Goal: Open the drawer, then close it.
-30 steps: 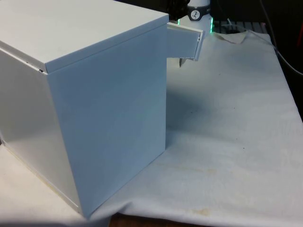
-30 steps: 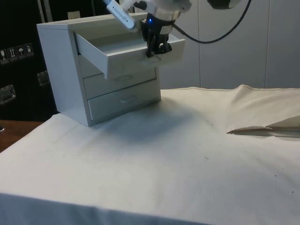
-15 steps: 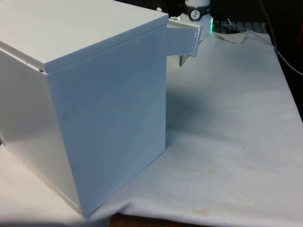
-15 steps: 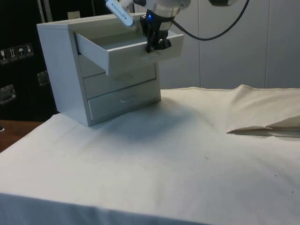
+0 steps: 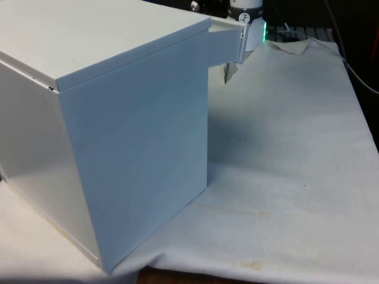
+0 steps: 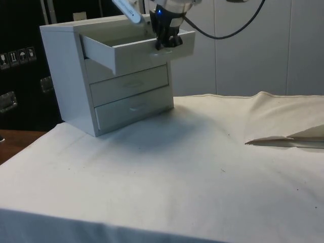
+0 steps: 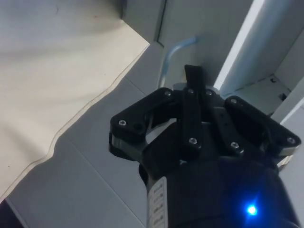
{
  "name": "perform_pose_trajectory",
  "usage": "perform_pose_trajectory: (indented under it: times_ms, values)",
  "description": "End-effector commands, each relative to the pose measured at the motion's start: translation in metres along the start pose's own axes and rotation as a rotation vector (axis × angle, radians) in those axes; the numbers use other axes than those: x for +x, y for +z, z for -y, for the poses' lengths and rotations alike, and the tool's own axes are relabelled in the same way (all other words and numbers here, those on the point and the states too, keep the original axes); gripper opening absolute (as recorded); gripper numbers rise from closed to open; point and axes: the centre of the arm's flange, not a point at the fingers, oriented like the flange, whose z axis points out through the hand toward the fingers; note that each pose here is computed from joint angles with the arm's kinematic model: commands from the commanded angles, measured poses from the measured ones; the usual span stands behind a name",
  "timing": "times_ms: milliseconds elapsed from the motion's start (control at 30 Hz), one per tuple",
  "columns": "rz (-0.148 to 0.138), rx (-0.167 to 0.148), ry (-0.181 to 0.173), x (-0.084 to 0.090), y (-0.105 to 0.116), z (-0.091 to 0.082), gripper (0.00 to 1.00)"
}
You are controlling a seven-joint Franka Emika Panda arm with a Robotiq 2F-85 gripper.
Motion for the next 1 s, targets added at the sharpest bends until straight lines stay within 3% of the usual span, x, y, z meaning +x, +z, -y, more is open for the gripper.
perform_pose_trajectory:
  times_ms: [0,67,100,133,333,367,400,600,633,667,800,900,933,967]
  values:
    - [0.003,-0.022,0.001,-0.002,0.0,-0.006,0.0]
    - [0.005,-0.027,0.001,-0.002,0.0,-0.008,0.0]
    - [0.002,-0.006,0.002,0.0,0.0,-0.003,0.0]
    - [0.006,-0.028,0.001,-0.002,0.0,-0.009,0.0]
    - [0.014,-0.041,0.005,-0.003,0.0,-0.016,0.0]
    - [0.012,-0.021,0.008,-0.001,-0.001,-0.011,0.0]
    - [0.015,-0.042,0.005,-0.003,0.001,-0.016,0.0]
    - [0.021,-0.057,0.008,-0.001,0.003,-0.023,0.0]
    - [0.02,-0.036,0.008,0.0,0.001,-0.017,0.0]
    - [0.022,-0.059,0.008,-0.001,0.004,-0.023,0.0]
    - [0.026,-0.072,0.01,-0.001,0.006,-0.028,0.0]
    - [0.028,-0.078,0.012,-0.002,0.007,-0.031,0.0]
    - [0.025,-0.057,0.012,0.0,0.004,-0.025,0.0]
    - [0.028,-0.08,0.012,-0.002,0.007,-0.032,0.0]
